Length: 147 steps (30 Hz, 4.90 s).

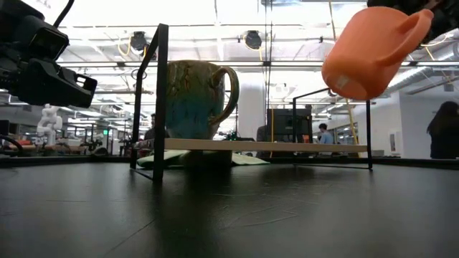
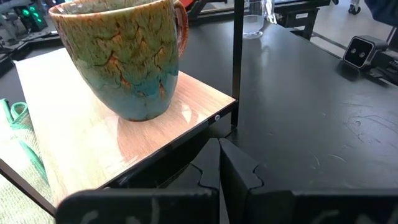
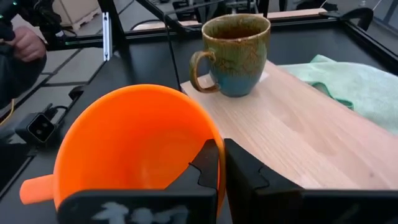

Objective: Stack small to large cups/mugs on shelf
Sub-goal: Put the orange mug on the shelf

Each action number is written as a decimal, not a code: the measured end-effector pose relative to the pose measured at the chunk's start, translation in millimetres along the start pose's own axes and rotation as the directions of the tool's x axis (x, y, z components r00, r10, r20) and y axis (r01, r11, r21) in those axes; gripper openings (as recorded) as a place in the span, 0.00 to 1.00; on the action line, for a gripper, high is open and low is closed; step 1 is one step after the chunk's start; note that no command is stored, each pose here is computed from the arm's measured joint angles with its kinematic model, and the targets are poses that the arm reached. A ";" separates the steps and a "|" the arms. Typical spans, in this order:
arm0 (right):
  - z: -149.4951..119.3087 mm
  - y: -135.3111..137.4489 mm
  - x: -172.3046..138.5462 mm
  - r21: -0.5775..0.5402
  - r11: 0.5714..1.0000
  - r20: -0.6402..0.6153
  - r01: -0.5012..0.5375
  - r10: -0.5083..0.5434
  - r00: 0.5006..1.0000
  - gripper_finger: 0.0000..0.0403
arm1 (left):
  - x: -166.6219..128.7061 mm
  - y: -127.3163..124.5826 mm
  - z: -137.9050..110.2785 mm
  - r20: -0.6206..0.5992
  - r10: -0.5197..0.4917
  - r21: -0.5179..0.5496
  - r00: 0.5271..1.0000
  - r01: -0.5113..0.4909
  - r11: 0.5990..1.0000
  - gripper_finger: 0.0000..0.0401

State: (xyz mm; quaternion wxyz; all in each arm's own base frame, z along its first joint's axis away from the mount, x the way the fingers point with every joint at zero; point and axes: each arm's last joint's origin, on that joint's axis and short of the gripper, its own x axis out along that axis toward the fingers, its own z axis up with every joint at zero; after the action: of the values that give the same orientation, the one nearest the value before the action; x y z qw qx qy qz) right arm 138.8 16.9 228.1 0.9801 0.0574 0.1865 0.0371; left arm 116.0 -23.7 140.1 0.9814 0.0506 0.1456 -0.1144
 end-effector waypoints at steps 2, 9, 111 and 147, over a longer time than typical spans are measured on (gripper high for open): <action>-3.5 -0.5 -0.7 0.000 1.000 0.000 0.000 0.000 1.000 0.00 | 0.0 0.0 0.1 0.001 0.000 0.000 1.000 0.000 1.000 0.01; -8.7 -1.3 -1.0 0.012 1.000 -0.004 0.000 0.000 1.000 0.00 | 0.0 0.0 0.1 0.001 0.000 0.000 1.000 0.000 1.000 0.01; 122.1 -101.9 117.2 -0.194 0.974 -0.469 -0.116 0.012 0.883 0.00 | 0.1 -0.1 -0.7 -0.007 -0.001 0.008 1.000 0.001 1.000 0.01; 114.0 -112.6 136.1 -0.238 0.960 -0.479 -0.150 0.019 0.878 0.00 | 0.1 -0.1 -0.8 -0.008 -0.001 0.015 1.000 0.001 1.000 0.01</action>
State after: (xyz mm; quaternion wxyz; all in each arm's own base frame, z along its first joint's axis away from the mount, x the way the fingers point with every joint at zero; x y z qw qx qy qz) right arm 313.0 -93.2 270.0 0.9012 -0.0782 0.4097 0.1179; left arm 115.9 -23.7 139.4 0.9803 0.0582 0.1486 -0.1160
